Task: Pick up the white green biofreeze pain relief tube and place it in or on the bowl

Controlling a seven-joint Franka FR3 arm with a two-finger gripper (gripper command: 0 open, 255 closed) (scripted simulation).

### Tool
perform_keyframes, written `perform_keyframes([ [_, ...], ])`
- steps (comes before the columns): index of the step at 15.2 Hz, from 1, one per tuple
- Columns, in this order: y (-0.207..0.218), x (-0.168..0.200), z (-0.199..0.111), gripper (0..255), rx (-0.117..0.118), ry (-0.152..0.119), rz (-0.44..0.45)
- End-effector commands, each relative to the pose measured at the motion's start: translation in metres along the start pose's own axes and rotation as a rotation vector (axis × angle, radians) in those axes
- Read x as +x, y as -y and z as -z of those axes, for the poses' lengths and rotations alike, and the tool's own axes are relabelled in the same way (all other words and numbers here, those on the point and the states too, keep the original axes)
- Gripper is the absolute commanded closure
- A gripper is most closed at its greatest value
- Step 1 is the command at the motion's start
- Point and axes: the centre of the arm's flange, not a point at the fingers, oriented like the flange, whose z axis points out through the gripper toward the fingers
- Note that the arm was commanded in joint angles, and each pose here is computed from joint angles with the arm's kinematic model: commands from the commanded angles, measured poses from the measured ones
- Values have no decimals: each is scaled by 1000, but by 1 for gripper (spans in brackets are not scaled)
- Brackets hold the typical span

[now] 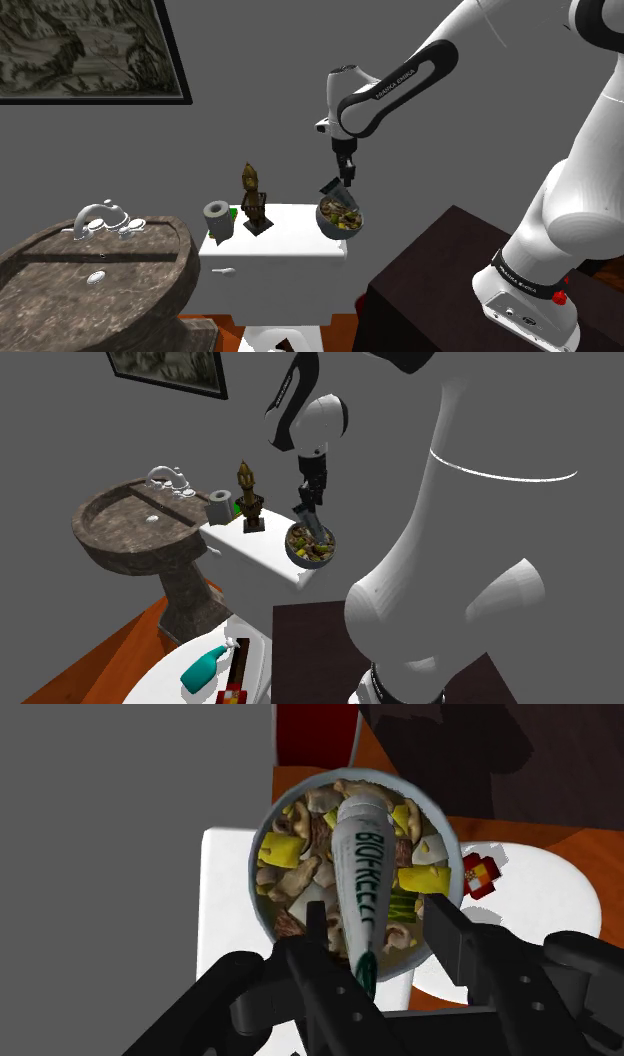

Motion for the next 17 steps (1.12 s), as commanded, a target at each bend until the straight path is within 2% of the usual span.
perform_keyframes([
  [1,0,0,0,0,1,1,0],
  [5,0,0,0,0,1,1,0],
  [9,0,0,50,0,1,1,0],
  [17,0,0,50,0,1,1,0],
])
